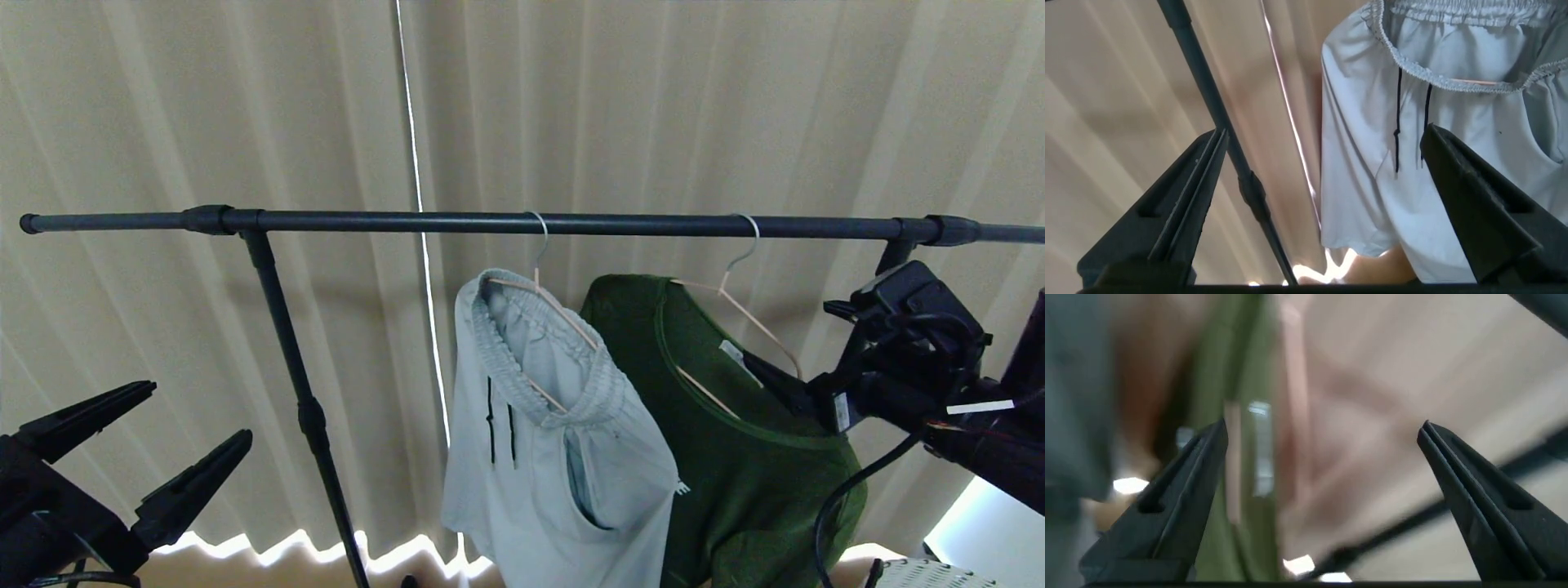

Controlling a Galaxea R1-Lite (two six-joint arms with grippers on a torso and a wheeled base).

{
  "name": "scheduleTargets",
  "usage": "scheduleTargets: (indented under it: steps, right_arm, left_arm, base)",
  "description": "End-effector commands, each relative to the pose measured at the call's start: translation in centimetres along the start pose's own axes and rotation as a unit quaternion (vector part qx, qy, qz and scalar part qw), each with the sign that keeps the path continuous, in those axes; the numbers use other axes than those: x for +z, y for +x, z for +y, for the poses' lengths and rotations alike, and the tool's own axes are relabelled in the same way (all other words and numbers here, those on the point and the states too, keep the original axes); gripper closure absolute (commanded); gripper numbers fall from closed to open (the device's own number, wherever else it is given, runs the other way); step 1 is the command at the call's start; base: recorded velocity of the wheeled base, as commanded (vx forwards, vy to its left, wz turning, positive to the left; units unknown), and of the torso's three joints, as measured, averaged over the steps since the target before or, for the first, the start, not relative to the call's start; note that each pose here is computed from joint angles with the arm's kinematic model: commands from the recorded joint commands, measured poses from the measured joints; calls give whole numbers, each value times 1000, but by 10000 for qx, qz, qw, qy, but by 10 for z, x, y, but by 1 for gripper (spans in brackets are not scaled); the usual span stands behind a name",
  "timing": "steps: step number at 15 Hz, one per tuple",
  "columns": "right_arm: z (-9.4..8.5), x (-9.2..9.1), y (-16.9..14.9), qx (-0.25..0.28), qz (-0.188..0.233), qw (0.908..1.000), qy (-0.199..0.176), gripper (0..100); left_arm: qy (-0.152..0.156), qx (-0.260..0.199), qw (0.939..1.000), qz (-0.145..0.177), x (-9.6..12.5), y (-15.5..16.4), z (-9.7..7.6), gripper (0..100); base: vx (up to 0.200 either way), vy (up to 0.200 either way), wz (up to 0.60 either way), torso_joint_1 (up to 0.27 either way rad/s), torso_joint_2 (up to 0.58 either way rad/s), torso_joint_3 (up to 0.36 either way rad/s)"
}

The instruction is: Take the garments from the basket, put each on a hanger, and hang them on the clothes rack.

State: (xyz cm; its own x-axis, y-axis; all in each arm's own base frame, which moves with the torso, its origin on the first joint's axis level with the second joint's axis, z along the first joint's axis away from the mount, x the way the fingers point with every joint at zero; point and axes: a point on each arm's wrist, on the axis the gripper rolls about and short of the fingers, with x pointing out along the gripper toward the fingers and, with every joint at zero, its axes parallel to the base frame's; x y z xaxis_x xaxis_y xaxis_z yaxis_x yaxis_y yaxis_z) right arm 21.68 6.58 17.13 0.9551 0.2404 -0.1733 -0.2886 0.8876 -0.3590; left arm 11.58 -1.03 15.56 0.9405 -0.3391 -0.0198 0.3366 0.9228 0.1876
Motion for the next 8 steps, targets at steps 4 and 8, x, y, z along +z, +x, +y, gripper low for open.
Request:
scheduleTargets:
  steps: [4,8]
  right_arm:
    - [-8,3,-53,-368,-693,9969,98,0]
    - [-8,-2,-93,-503,-1042,9932,159,0]
  left_arm:
    - [70,585,9979,-259,0,-24,-5,0]
    - [-91,972,9948,-287,-4,-41,-9,0]
  base:
    - [0,0,0,0,0,0]
    - [0,0,0,0,0,0]
